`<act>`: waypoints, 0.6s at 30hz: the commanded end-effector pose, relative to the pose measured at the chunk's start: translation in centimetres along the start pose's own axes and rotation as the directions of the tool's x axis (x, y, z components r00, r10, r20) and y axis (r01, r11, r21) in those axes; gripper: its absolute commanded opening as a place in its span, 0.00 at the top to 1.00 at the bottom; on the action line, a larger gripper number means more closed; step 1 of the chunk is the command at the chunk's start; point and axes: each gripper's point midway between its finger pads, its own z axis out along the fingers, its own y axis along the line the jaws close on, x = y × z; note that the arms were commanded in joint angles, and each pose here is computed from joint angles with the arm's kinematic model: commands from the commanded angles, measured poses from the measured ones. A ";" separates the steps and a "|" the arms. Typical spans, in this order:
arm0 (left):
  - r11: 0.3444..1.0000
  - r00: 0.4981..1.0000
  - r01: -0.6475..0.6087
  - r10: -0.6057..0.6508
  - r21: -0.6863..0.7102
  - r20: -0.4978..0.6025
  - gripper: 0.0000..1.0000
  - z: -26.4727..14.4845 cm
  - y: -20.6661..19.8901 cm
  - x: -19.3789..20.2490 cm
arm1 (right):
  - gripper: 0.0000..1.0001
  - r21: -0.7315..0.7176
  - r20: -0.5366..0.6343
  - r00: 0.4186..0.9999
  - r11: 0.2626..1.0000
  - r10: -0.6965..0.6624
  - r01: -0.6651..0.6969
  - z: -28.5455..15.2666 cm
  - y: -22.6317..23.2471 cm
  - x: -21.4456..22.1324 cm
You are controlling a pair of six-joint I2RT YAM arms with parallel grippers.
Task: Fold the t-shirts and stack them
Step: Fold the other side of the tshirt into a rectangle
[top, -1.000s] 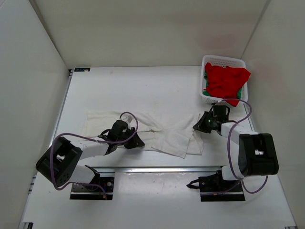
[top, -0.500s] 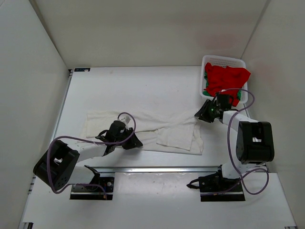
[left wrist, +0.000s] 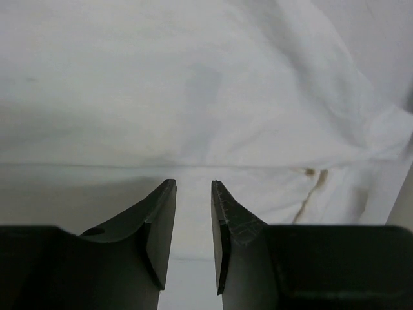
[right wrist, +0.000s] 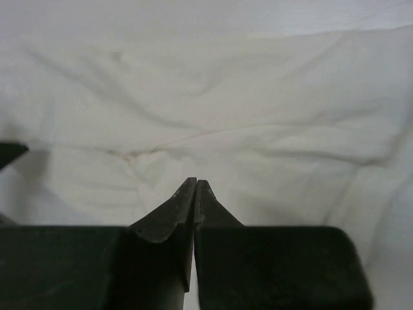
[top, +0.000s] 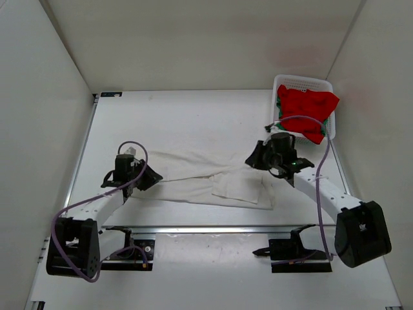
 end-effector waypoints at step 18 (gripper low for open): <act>0.791 0.888 0.408 -0.228 -0.455 0.399 0.58 -6.5 13.6 -7.9 | 0.69 -0.289 -0.180 0.941 0.930 -0.287 0.228 0.1 7.3 10.7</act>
